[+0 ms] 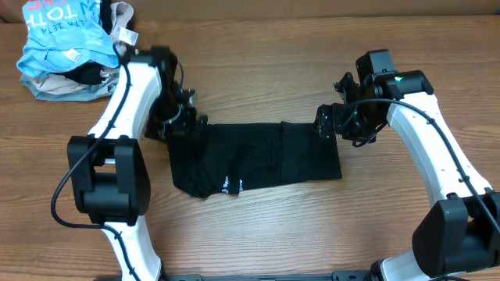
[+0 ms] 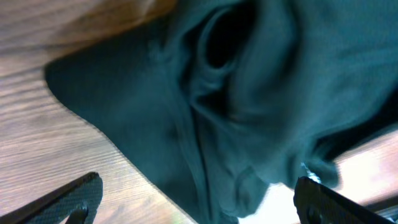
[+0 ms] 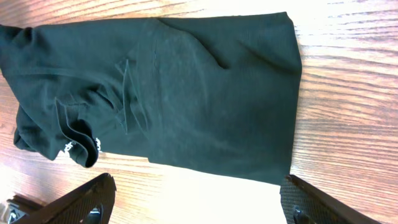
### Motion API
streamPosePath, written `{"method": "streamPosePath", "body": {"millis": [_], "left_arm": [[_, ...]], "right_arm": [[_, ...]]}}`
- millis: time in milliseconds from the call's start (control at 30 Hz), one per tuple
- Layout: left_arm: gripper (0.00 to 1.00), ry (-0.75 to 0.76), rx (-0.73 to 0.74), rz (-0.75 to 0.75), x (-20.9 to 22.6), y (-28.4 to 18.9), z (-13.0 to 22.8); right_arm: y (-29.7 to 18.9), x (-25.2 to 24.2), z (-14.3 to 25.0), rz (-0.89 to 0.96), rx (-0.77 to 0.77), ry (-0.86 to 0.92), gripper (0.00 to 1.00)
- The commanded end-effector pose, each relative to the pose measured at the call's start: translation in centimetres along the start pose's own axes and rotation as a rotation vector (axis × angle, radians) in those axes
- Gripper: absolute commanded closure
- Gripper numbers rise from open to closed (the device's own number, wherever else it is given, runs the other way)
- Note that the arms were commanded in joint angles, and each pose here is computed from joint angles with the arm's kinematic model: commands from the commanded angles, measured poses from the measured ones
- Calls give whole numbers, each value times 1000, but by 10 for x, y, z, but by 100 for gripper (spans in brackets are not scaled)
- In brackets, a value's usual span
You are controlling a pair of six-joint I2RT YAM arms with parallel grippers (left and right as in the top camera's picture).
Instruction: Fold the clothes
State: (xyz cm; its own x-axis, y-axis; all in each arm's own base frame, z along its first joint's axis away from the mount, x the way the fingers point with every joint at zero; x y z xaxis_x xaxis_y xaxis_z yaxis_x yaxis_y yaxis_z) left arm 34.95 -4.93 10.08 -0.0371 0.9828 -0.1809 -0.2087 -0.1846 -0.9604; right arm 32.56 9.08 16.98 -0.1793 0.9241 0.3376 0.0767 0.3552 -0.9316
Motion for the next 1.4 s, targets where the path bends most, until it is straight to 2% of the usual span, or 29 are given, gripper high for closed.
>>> {"method": "streamPosePath", "body": {"millis": [0, 133, 400, 633, 667, 733, 767, 800, 867, 1067, 1167, 1200, 1233, 1267, 1300, 1367], "left_arm": [[0, -31, -108, 43, 13, -4, 16], [0, -82, -172, 53, 26, 15, 22], [0, -136, -172, 60, 34, 56, 30], [0, -167, -165, 88, 33, 69, 35], [5, -167, -166, 115, 29, 68, 34], [24, -170, -170, 149, 25, 68, 33], [51, -179, -173, 161, 22, 67, 32], [72, -176, -174, 160, 22, 67, 32], [96, -176, -179, 143, 24, 68, 31], [96, -171, -216, 131, 25, 61, 22], [96, -160, -242, 129, 22, 37, 12], [96, -151, -249, 126, 20, 28, 9], [96, -144, -256, 122, 19, 19, 7], [96, -130, -264, 120, 17, 7, 5], [96, -121, -270, 119, 15, -3, 4], [96, -120, -281, 114, 11, -28, 1]], "right_arm": [[-12, 3, -5, 14, -46, -29, 11], [-12, 3, -7, 15, -54, -32, 10], [-12, 1, -7, 26, -56, -33, 8], [-12, 0, -7, 37, -56, -32, 7], [-12, 0, -8, 37, -59, -32, 8], [-13, 0, -10, 36, -67, -27, 12], [-13, 2, -11, 22, -74, -27, 20], [-13, 3, -12, 12, -77, -29, 23], [-13, 4, -12, 4, -79, -30, 30], [-12, 4, -11, 1, -73, -28, 35], [-6, 6, -5, -24, -49, -20, 40], [-3, 7, -2, -37, -39, -17, 44], [0, 8, 1, -58, -27, -12, 58], [3, 9, 3, -76, -18, -10, 63], [7, 11, 4, -97, -11, -7, 74], [18, 14, 8, -157, -2, -3, 84]]}}
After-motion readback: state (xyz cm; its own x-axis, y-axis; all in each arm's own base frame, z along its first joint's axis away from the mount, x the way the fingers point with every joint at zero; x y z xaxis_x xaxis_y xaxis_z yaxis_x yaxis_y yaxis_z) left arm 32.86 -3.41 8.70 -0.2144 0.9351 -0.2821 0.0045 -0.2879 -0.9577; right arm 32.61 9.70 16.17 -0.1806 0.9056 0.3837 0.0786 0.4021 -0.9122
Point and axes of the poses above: each gripper's point midway between its finger pads, its own y axis out along the fingers, its own x axis along the line the jaws close on, z = x × y, the point moved 4 cm from there along -y, back along the fingers, and after that the axes turned 9 degrees about -y, right-handed, at the moved point
